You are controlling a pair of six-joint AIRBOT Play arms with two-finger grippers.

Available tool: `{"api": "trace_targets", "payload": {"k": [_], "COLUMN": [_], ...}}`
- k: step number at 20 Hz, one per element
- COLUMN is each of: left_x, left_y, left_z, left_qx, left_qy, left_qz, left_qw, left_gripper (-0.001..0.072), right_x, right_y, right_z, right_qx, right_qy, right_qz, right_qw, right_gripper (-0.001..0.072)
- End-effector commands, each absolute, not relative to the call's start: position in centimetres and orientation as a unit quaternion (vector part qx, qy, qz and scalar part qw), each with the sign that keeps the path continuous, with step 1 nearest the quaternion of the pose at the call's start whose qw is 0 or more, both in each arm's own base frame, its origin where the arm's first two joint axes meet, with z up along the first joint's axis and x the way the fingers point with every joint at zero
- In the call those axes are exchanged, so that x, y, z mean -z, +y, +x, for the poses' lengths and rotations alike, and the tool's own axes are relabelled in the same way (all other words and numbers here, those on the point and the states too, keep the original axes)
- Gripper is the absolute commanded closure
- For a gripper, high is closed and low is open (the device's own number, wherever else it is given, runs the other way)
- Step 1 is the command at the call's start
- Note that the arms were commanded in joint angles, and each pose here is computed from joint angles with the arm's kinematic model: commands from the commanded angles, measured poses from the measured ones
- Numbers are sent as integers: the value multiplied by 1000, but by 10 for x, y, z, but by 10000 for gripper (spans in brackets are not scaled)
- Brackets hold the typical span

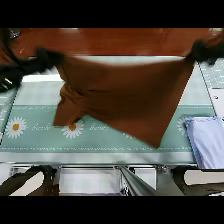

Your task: Fold the shirts.

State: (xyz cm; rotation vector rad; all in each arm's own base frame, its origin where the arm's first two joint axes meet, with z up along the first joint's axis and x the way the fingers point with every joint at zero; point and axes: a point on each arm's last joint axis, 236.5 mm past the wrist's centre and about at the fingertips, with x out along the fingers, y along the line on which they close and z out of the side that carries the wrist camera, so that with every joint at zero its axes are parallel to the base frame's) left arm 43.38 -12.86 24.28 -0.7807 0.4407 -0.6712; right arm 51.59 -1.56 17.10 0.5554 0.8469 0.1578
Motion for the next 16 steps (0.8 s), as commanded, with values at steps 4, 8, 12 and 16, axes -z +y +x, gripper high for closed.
{"api": "trace_targets", "payload": {"k": [4,8,12,16], "left_x": [-456,-510,-535,-539], "left_y": [-59,-33,-47,-34], "left_z": [392,330,251,179], "left_qx": [256,161,121,18], "left_qy": [51,18,-16,-38], "left_qz": [-205,-122,-52,21], "left_qw": [943,979,991,999], "left_gripper": [692,691,691,691], "right_x": [-417,-476,-495,-492], "right_y": [25,28,42,33], "right_z": [389,297,220,174], "right_qx": [-99,-79,-83,-47], "right_qy": [187,105,72,59], "right_qz": [92,52,31,29], "right_qw": [973,990,993,997], "right_gripper": [688,688,688,688]}}
